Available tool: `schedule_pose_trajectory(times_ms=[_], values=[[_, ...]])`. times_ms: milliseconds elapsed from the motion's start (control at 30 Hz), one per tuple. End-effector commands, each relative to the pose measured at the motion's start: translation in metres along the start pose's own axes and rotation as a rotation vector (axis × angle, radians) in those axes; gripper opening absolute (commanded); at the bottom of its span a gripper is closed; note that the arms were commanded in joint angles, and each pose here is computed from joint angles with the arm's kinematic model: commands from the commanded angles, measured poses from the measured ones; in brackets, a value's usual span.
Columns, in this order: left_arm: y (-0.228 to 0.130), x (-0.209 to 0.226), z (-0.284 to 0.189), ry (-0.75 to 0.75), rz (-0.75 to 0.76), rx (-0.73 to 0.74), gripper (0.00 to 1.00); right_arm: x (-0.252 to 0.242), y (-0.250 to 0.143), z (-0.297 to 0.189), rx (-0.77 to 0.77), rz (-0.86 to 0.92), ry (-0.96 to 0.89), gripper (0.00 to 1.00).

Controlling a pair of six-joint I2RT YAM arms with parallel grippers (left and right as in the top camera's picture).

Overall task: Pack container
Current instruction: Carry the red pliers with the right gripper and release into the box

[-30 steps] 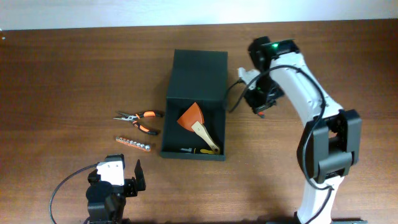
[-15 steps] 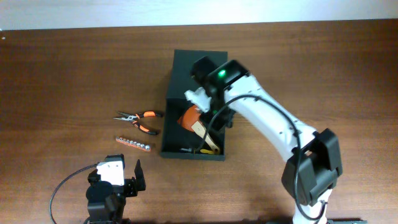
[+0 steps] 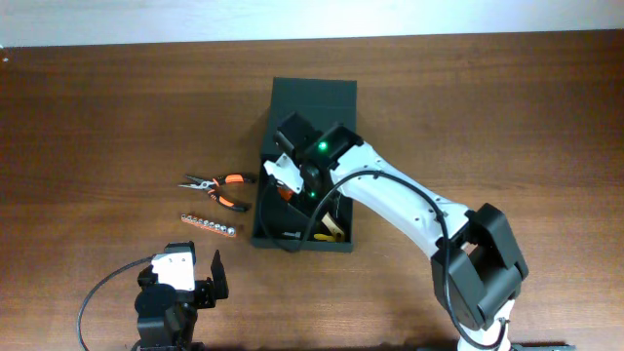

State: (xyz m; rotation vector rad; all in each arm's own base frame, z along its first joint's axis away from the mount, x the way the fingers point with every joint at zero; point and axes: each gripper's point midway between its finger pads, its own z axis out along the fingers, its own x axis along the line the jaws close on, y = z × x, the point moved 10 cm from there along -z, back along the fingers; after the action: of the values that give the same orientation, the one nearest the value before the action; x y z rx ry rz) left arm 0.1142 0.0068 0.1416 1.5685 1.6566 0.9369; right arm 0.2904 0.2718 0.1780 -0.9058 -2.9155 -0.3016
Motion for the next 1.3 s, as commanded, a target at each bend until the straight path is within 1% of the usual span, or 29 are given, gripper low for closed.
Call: schedule_pose_trajectory(times_ms=[0, 67, 167, 200, 233, 333, 433, 467, 500, 600, 700, 800, 900, 1000, 1100, 1200, 1267], values=[[0.000, 0.000, 0.000, 0.002, 0.016, -0.006, 0.99, 0.002, -0.007, 0.012, 0.000, 0.011, 0.044, 0.04], [0.000, 0.000, 0.000, 0.002, 0.016, -0.006, 0.99, 0.002, -0.011, 0.019, 0.008, 0.013, 0.045, 0.04], [0.000, 0.000, 0.000, 0.002, 0.016, -0.006, 0.99, 0.002, -0.016, 0.027, 0.020, 0.015, 0.048, 0.13], [0.000, 0.000, 0.000, 0.002, 0.016, -0.006, 0.99, 0.002, -0.017, 0.029, 0.024, 0.016, 0.049, 0.20], [0.000, 0.000, 0.000, 0.002, 0.016, -0.006, 0.99, 0.002, -0.018, 0.030, 0.027, 0.017, 0.050, 0.30], [0.000, 0.000, 0.000, 0.002, 0.016, -0.006, 0.99, 0.002, -0.019, 0.032, 0.028, 0.017, 0.050, 0.51], [0.000, 0.000, 0.000, 0.002, 0.016, -0.006, 0.99, 0.001, -0.017, 0.031, 0.019, 0.015, 0.048, 0.83], [0.000, 0.000, 0.000, 0.002, 0.016, -0.006, 0.99, 0.001, -0.017, 0.030, 0.016, 0.015, 0.047, 0.93], [0.000, 0.000, 0.000, 0.002, 0.016, -0.006, 0.99, 0.001, -0.016, 0.029, 0.012, 0.015, 0.046, 1.00], [0.000, 0.000, 0.000, 0.002, 0.016, -0.006, 0.99, 0.003, -0.011, 0.014, -0.008, 0.010, 0.042, 0.99], [0.000, 0.000, 0.000, 0.002, 0.016, -0.006, 0.99, 0.006, -0.005, -0.014, -0.065, -0.001, 0.028, 0.99], [0.000, 0.000, 0.000, 0.002, 0.016, -0.006, 0.99, 0.013, -0.002, -0.056, -0.169, -0.021, 0.004, 0.99], [0.000, 0.000, 0.000, 0.002, 0.016, -0.006, 0.99, 0.022, -0.009, -0.101, -0.289, -0.042, -0.025, 0.99], [0.000, 0.000, 0.000, 0.002, 0.016, -0.006, 0.99, 0.034, -0.029, -0.150, -0.404, -0.063, -0.054, 0.99], [0.000, 0.000, 0.000, 0.002, 0.016, -0.006, 0.99, 0.048, -0.058, -0.192, -0.498, -0.065, -0.075, 0.99], [0.000, 0.000, 0.000, 0.002, 0.016, -0.006, 0.99, 0.058, -0.090, -0.219, -0.558, -0.059, -0.126, 0.99], [0.000, 0.000, 0.000, 0.002, 0.016, -0.006, 0.99, 0.063, -0.114, -0.228, -0.593, -0.054, -0.165, 0.99]])
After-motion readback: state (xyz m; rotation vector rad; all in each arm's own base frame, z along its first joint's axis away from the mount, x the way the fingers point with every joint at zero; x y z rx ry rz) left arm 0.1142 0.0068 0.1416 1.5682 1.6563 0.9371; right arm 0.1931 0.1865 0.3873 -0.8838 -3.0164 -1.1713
